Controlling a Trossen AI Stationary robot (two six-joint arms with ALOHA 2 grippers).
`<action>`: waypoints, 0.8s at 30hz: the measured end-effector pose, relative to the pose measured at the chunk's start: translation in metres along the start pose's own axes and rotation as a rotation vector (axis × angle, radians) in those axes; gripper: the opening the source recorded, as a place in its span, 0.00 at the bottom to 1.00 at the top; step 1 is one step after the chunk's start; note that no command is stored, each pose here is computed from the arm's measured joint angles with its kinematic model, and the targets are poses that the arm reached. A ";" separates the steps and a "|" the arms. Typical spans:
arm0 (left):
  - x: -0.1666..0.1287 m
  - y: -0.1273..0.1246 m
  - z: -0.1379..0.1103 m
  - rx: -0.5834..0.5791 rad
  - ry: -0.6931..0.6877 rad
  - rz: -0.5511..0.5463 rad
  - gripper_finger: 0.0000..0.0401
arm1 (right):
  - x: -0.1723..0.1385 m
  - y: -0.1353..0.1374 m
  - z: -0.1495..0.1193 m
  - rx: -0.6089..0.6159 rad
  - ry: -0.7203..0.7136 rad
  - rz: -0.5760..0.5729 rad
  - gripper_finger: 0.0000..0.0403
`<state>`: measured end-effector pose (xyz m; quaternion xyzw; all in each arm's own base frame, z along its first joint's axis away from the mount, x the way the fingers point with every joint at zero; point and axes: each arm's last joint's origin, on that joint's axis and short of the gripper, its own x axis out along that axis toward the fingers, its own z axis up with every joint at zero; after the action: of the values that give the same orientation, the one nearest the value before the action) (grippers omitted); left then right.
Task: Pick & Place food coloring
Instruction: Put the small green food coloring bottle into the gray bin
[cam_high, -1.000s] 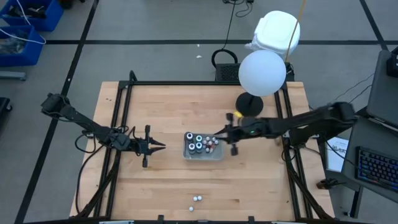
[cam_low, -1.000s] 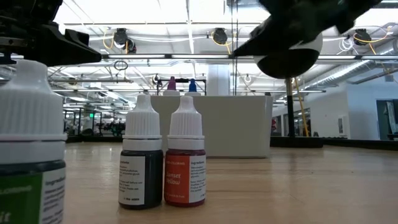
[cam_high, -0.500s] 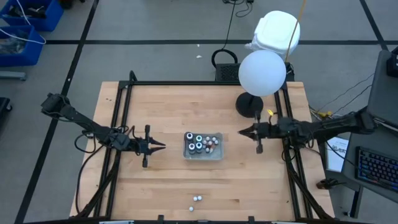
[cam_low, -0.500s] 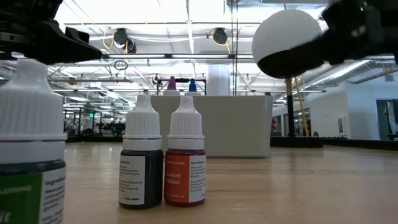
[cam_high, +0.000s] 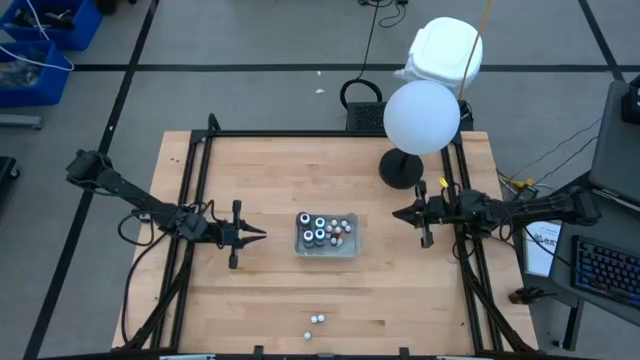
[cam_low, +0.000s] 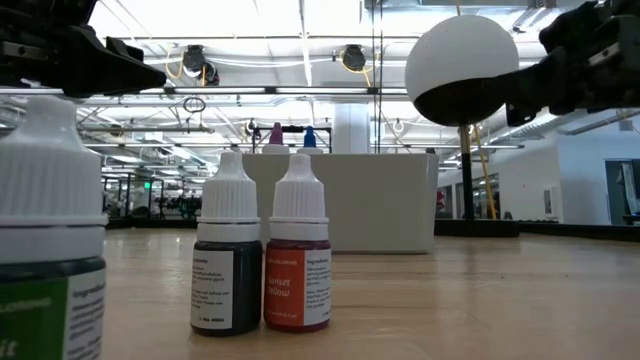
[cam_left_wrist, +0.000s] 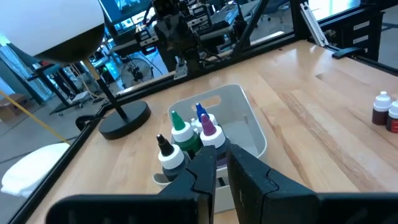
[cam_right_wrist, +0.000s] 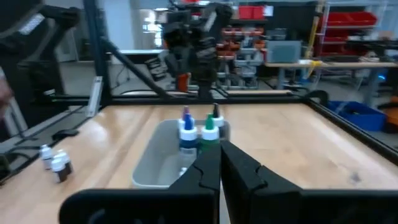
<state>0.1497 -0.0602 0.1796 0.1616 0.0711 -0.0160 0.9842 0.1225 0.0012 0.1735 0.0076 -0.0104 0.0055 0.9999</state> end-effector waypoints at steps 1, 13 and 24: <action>0.000 0.000 0.000 0.000 0.001 -0.001 0.12 | 0.000 0.000 0.000 -0.007 -0.001 0.006 0.00; 0.003 0.000 0.016 -0.136 -0.011 -0.018 0.06 | 0.000 0.000 0.003 -0.081 -0.028 0.003 0.00; 0.080 -0.060 0.117 -0.013 0.386 -0.115 0.02 | 0.000 0.000 0.003 -0.059 -0.029 0.001 0.00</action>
<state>0.2413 -0.1546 0.2585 0.1511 0.2676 -0.0406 0.9507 0.1224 0.0012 0.1761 -0.0219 -0.0248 0.0056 0.9994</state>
